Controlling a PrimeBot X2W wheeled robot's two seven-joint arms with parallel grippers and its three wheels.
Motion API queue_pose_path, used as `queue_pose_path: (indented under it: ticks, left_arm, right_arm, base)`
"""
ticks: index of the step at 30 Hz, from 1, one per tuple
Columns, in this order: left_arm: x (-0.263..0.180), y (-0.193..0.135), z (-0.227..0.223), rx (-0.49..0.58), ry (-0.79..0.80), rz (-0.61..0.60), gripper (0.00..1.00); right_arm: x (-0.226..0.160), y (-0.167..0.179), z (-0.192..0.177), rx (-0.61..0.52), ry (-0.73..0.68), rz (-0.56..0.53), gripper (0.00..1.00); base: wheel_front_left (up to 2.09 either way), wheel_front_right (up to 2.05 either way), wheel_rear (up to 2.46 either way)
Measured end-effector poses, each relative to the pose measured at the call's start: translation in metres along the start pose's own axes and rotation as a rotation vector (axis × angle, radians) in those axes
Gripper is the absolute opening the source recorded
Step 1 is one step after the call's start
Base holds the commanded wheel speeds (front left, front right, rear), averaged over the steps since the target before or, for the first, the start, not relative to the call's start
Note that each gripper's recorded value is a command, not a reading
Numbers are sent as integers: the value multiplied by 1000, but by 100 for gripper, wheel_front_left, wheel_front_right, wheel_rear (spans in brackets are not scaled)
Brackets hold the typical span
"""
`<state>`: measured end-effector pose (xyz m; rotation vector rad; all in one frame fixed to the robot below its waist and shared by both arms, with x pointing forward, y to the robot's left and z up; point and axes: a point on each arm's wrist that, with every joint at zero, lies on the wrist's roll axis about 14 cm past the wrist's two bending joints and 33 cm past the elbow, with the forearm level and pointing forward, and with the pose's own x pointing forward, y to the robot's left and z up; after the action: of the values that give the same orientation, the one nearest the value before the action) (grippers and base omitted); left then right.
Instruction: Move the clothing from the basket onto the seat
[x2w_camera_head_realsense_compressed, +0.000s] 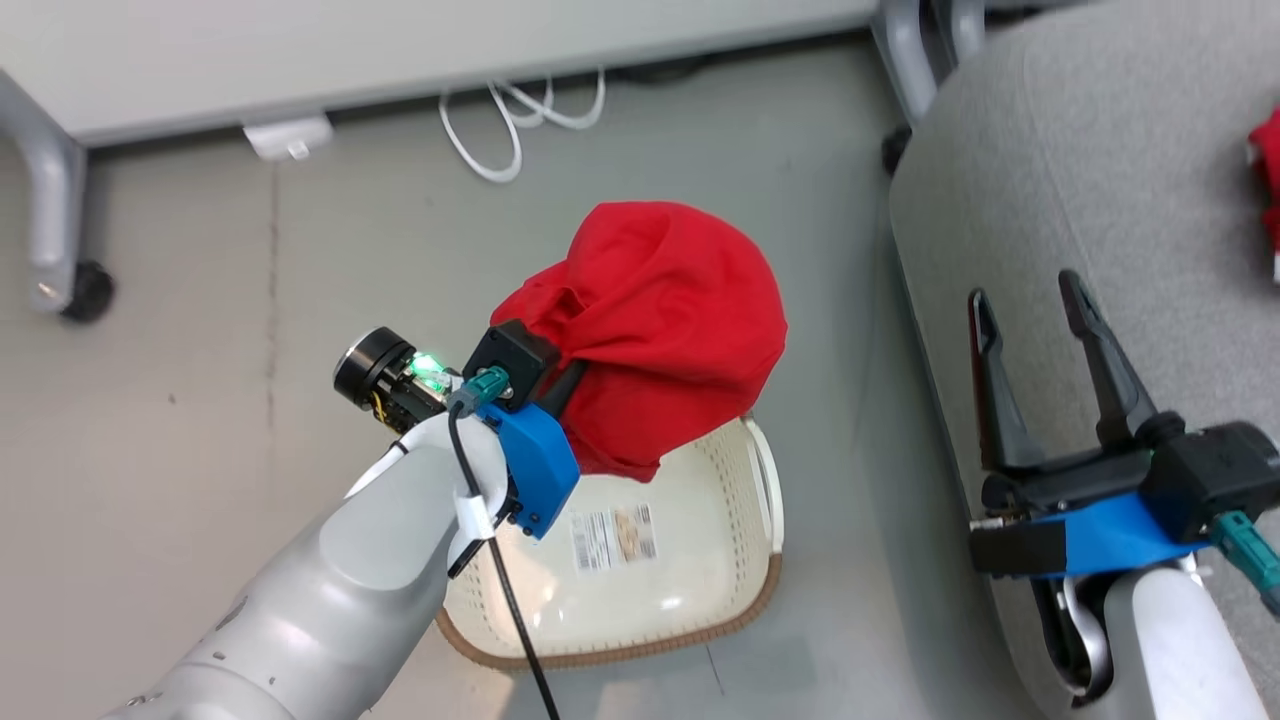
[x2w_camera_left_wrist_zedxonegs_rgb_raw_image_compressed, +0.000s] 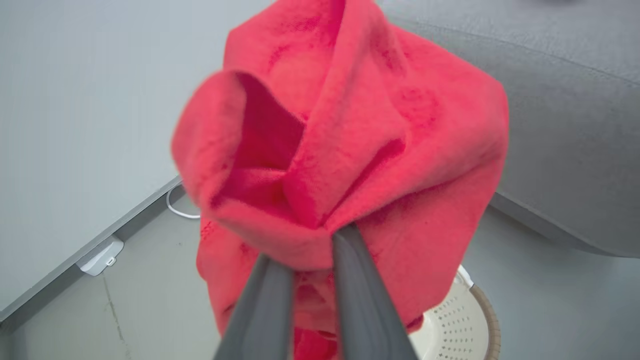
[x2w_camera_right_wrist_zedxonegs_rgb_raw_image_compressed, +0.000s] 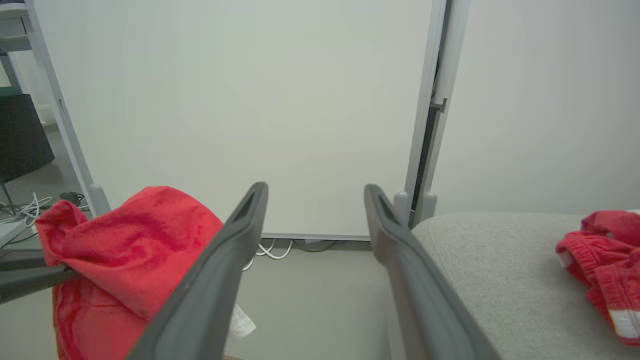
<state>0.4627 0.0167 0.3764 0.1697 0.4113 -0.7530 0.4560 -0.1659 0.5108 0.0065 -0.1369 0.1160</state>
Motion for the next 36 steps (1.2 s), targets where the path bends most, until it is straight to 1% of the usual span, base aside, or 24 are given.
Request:
queue_pose_path:
  ticks: [3, 10, 12, 15, 19, 27, 32, 36]
  left_arm:
    - [-13, 4, 29, 1, -84, 37, 0]
    - [-45, 2, 78, 25, -240, 88, 0]
    - [-54, 0, 92, 53, -283, 97, 0]
    - [-66, -4, 110, 66, -345, 106, 0]
    - [-81, -11, 130, 64, -419, 109, 0]
    - [-101, -17, 152, 99, -503, 117, 0]
    - [-105, -18, 156, 106, -514, 119, 0]
    - [-107, -18, 155, 107, -513, 118, 0]
  right_arm:
    - [-8, 4, 11, 11, -19, 4, 100]
    - [-28, 11, 25, 37, -38, 13, 100]
    - [-32, 13, 28, 42, -43, 15, 100]
    - [-37, 16, 32, 50, -49, 21, 100]
    - [-42, 20, 34, 63, -52, 30, 100]
    - [-47, 31, 31, 85, -41, 58, 100]
    - [-47, 36, 31, 88, -39, 71, 100]
    - [-47, 46, 31, 100, -38, 99, 100]
  base:
    - [0, 0, 0]
    - [0, 0, 0]
    - [0, 0, 0]
    - [0, 0, 0]
    - [0, 0, 0]
    - [0, 0, 0]
    - [0, 0, 0]
    - [0, 0, 0]
